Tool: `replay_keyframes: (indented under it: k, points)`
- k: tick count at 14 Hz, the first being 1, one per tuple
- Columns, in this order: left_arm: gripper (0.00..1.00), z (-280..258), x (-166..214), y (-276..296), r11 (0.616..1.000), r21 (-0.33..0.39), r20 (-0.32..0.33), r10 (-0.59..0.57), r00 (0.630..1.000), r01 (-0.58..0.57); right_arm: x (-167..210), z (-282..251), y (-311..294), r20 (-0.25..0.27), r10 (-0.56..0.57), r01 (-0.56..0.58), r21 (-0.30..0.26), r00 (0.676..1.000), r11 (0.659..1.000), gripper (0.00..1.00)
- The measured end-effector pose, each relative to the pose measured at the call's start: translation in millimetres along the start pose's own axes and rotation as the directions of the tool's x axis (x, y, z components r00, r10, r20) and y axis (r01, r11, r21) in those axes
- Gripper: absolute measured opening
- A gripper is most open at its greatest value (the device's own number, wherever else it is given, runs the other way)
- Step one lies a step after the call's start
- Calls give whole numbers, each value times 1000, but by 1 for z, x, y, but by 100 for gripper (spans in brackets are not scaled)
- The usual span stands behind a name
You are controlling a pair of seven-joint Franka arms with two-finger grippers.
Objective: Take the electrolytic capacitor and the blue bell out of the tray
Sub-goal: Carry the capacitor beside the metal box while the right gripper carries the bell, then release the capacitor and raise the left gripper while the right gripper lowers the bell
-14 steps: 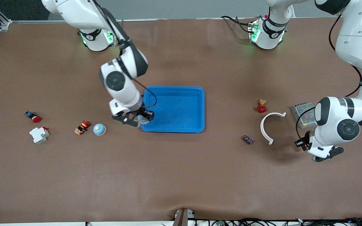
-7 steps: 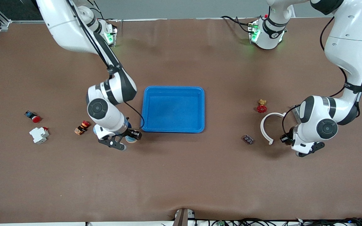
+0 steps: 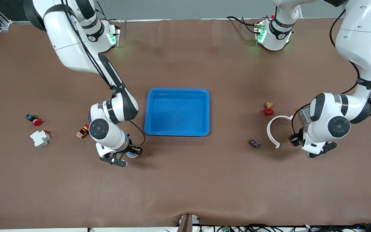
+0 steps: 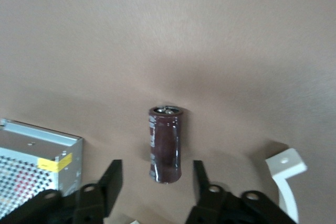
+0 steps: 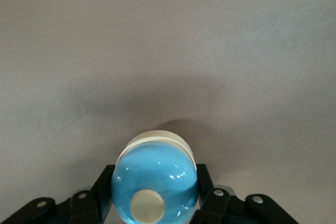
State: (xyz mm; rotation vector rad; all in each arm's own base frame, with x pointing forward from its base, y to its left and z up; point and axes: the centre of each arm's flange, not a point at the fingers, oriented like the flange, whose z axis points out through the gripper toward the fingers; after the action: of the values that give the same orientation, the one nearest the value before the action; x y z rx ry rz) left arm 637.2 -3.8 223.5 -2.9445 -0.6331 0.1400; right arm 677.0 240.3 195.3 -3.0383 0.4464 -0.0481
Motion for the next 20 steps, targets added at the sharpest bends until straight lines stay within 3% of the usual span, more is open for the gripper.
replay_keyframes:
  k: [3, 4, 8, 13, 20]
  points:
    - [97, -43, 2, -2, 1000, 14, -13, -5, 1000, 5, 7, 6, -2, -6, -14, 14, 3, 1000, 1000, 66]
    - [100, -64, 0, 5, 1000, 19, -11, 4, 1000, -4, 10, 8, -1, -9, -25, 25, 4, 1000, 1000, 66]
    - [100, -167, -15, 25, 999, 20, -54, 34, 998, -33, 23, 8, 12, -16, -41, 41, 6, 999, 999, 66]
    - [100, -250, -29, 5, 996, 15, -152, 87, 985, -86, 42, -1, 19, -7, -54, 54, 2, 999, 999, 66]
    - [100, -337, -45, -23, 995, 36, -165, 98, 981, -93, 53, 11, 23, -9, -68, 68, 1, 998, 998, 66]
